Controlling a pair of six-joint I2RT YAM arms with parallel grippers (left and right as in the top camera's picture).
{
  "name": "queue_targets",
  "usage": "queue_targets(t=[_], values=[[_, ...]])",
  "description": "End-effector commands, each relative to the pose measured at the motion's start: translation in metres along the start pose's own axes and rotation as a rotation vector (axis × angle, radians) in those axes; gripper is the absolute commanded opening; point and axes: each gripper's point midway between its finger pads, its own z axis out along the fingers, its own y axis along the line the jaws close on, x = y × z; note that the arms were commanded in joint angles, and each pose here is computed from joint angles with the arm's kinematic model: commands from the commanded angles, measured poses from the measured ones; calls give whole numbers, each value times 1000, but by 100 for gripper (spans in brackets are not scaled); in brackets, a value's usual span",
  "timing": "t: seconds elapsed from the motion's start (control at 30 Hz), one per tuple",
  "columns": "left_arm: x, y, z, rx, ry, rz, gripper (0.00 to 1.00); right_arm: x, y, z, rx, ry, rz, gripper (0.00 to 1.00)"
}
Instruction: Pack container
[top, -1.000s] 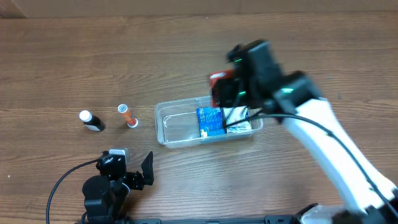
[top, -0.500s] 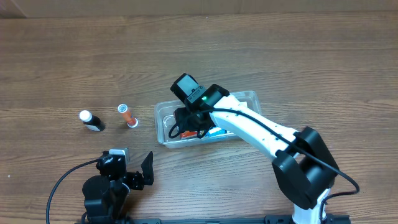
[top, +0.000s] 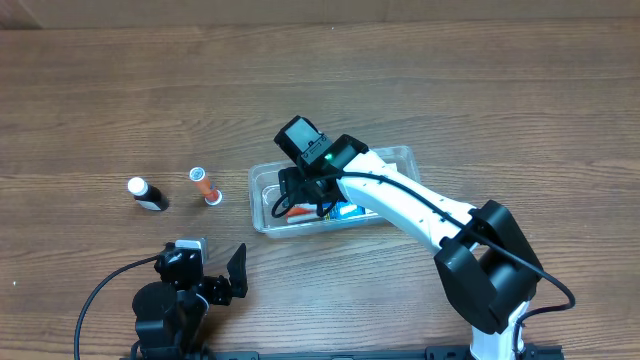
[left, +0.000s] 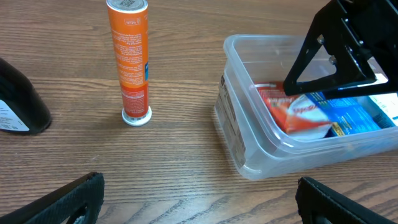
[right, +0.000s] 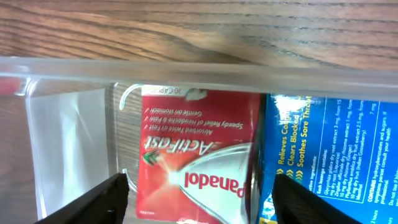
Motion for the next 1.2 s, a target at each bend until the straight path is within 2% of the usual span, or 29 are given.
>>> queue_targets(t=[0.0,0.07,0.13,0.23,0.27,0.37,0.43,0.5,0.57,0.67,1.17], values=[[-1,-2,0,10,-8,24,100,-19,8,-26,-31,-76,2,76],[-1,-2,0,10,-8,24,100,-22,7,-29,-31,-88,1,73],[-1,-2,0,10,-8,24,100,-41,-1,-53,-32,-160,-2,72],[-1,-2,0,10,-8,24,100,-77,-26,-133,-67,-304,34,72],[-1,-2,0,10,-8,24,100,-84,-39,-158,-70,-347,67,76],[-1,-2,0,10,-8,24,100,-102,-118,-242,-44,-512,243,92],[-1,-2,0,10,-8,24,100,-100,-190,-286,-8,-602,405,93],[-1,-2,0,10,-8,24,100,-90,-247,-305,32,-631,540,94],[-1,-2,0,10,-8,24,100,-74,-297,-310,71,-615,674,98],[-1,-2,0,10,-8,24,100,-58,-330,-307,108,-578,773,100],[-6,-3,0,11,-30,30,100,-54,-334,-306,115,-568,788,100]])
